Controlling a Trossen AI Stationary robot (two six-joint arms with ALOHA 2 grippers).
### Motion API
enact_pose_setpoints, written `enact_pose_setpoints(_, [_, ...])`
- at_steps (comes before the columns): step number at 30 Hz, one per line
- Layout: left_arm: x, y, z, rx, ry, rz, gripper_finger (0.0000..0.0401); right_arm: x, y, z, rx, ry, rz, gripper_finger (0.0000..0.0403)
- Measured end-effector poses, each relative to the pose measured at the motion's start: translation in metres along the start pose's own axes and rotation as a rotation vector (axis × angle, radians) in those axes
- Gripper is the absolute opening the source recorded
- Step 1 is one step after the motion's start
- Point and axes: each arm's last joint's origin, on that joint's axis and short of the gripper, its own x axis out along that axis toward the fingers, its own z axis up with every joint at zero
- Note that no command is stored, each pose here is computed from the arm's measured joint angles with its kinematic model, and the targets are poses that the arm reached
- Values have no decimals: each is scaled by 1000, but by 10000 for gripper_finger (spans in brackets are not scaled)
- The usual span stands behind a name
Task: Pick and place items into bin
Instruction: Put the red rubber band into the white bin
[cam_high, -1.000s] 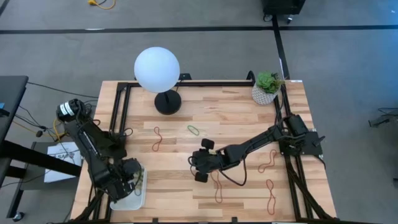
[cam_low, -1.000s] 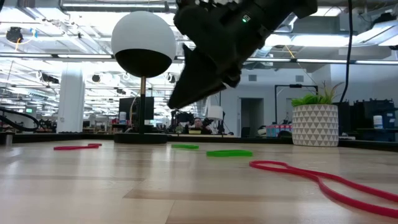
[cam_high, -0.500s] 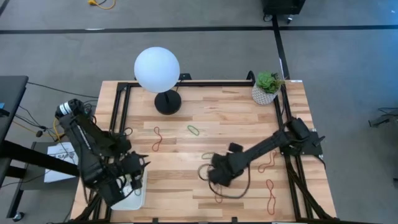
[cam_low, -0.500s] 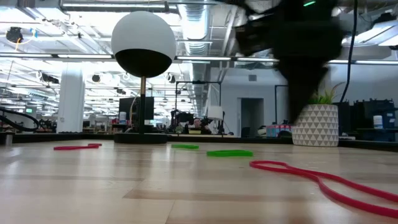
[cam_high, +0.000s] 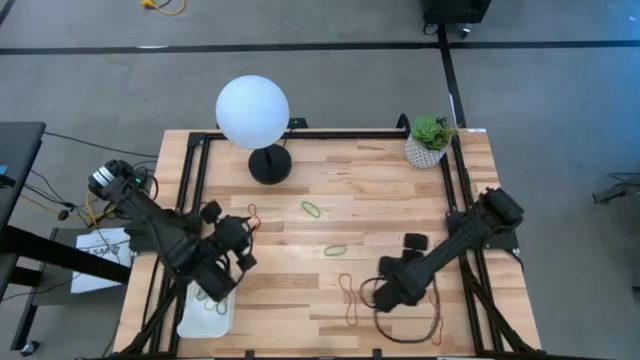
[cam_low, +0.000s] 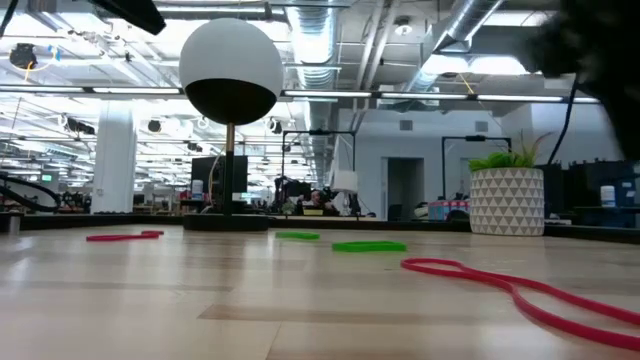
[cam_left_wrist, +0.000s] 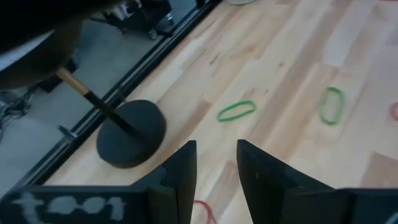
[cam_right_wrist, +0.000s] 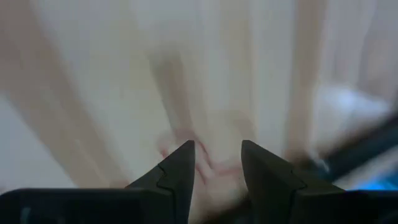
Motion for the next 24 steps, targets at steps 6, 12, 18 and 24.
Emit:
enact_pose_setpoints(6, [9, 3, 4, 4, 32, 29, 105, 21, -27, -36, 106, -33, 30, 127])
enact_pose_setpoints(12, [13, 4, 6, -4, 43, 40, 105, 55, -25, -50, 200, -60, 302, 127])
enact_pose_setpoints(18, [17, 6, 9, -4, 47, 57, 105, 74, -19, -55, 145, -39, 274, 127])
enact_pose_setpoints(24, [20, 7, 10, 20, 52, 67, 105, 87, -14, -55, 117, -31, 262, 127])
